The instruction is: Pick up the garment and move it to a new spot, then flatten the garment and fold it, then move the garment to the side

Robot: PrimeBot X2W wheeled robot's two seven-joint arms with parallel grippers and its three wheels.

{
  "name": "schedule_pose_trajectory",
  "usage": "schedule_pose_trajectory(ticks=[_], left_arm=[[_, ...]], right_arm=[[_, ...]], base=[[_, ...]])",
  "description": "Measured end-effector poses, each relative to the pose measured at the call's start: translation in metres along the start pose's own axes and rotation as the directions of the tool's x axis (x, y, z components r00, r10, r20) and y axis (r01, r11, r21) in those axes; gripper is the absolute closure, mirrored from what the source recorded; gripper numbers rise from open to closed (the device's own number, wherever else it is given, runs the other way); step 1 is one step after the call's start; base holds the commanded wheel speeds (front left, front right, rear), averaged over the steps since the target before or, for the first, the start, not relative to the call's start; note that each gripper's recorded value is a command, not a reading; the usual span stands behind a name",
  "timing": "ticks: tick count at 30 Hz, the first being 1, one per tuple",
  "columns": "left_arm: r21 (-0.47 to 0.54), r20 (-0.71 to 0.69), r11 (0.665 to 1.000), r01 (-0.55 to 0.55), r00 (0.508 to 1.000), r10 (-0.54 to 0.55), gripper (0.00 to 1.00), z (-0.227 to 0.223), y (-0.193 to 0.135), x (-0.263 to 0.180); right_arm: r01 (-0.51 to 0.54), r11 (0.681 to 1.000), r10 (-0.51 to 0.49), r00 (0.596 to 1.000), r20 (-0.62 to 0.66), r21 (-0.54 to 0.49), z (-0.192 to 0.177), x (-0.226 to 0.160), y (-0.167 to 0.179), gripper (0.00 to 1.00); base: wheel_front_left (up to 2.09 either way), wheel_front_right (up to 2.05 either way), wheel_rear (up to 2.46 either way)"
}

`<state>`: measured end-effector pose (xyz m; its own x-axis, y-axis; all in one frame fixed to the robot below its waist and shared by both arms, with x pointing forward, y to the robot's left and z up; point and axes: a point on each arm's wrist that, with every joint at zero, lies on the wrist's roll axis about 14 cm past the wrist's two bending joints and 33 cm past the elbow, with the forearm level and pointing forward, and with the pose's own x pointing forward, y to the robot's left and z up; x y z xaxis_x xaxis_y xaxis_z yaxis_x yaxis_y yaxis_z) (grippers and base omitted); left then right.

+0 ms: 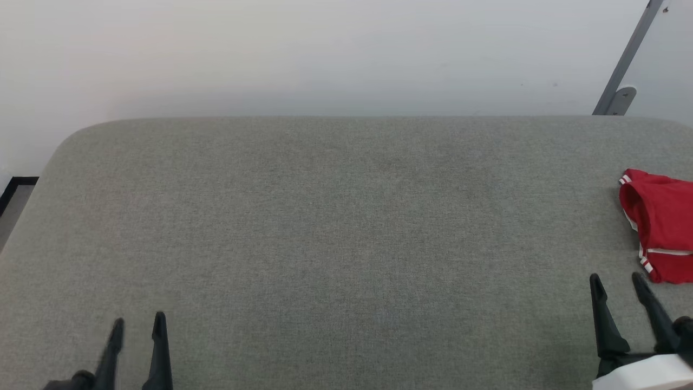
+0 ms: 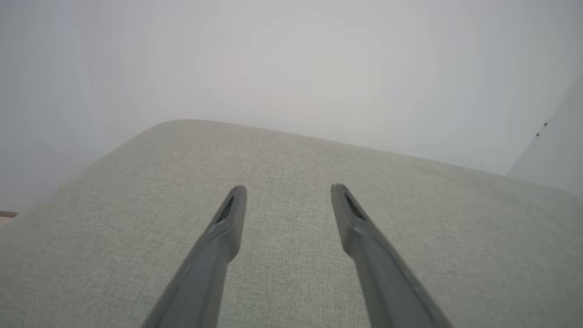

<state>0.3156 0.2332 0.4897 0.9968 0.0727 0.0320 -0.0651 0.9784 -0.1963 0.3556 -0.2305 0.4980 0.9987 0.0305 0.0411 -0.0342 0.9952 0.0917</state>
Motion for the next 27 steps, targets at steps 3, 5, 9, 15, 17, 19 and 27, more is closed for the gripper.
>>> schedule_pose_trajectory(ticks=[3,5,9,15,17,19,27], left_arm=[[-0.013,-0.034,1.0,-0.009,0.999,0.008,1.0,-0.011,-0.001,-0.004],[-0.021,-0.054,1.0,-0.014,0.998,0.013,1.0,-0.017,-0.001,-0.005],[-0.089,-0.071,0.995,-0.036,0.997,0.03,1.0,-0.021,0.0,-0.005],[-0.196,-0.082,0.978,-0.064,0.995,0.048,1.0,-0.023,0.001,-0.001],[-0.225,-0.081,0.972,-0.068,0.995,0.051,1.0,-0.022,0.001,0.001],[-0.259,-0.086,0.963,-0.076,0.995,0.055,1.0,-0.022,0.001,0.003],[-0.374,-0.092,0.923,-0.094,0.994,0.064,1.0,-0.021,0.0,0.01]], right_arm=[[0.009,1.0,-0.008,1.0,-0.027,0.015,-0.009,-0.003,0.001,1.0],[0.015,0.999,-0.013,0.999,-0.047,0.031,-0.016,-0.005,0.002,1.0],[0.042,0.994,-0.035,0.997,-0.066,0.1,-0.021,-0.006,0.0,1.0],[0.074,0.975,-0.059,0.995,-0.078,0.209,-0.023,-0.005,0.0,1.0],[0.085,0.966,-0.066,0.994,-0.085,0.244,-0.024,-0.005,0.0,1.0],[0.093,0.956,-0.071,0.994,-0.089,0.276,-0.024,-0.004,-0.001,1.0],[0.118,0.909,-0.087,0.992,-0.095,0.4,-0.023,0.0,0.001,1.0]], base=[[0.0,0.0,0.0],[0.0,0.0,0.0],[0.0,0.0,0.0],[0.0,0.0,0.0],[0.0,0.0,0.0],[0.0,0.0,0.0],[0.0,0.0,0.0]])
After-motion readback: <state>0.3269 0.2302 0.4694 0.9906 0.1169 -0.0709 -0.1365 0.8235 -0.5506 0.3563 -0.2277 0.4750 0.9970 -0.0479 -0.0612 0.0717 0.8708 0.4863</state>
